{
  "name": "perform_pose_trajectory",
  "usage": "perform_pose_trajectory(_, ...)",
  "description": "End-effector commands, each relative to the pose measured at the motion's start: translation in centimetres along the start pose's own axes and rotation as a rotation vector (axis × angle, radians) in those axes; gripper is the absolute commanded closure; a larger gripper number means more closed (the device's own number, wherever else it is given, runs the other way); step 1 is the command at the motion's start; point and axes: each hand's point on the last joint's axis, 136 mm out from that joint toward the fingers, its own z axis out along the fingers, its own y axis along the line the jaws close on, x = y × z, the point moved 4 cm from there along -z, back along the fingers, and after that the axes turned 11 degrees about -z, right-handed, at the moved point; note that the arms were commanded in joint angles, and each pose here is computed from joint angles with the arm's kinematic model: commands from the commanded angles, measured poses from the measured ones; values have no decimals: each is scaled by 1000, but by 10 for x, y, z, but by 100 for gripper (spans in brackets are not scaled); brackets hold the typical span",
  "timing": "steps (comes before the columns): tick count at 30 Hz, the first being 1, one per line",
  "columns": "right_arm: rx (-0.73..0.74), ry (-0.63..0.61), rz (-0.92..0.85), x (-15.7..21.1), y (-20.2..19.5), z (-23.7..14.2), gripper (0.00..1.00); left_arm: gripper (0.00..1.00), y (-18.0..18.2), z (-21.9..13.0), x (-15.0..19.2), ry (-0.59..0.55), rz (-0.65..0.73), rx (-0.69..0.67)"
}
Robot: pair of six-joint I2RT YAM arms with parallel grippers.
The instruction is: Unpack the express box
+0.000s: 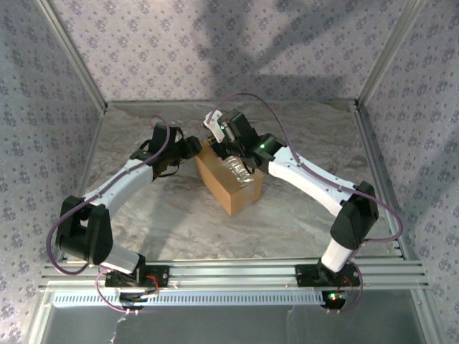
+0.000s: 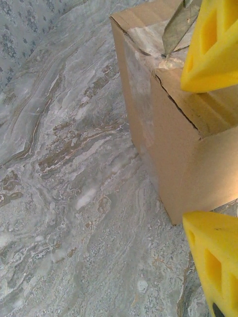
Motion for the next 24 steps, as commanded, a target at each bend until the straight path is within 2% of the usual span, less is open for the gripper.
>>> perform_pose_trajectory(1,-74,160,-2,40,18,3,100,36,7,0,5,4,11,-35)
perform_pose_trajectory(24,-36,119,-13,28,6,-14,100,36,8,-2,3,-13,20,-50)
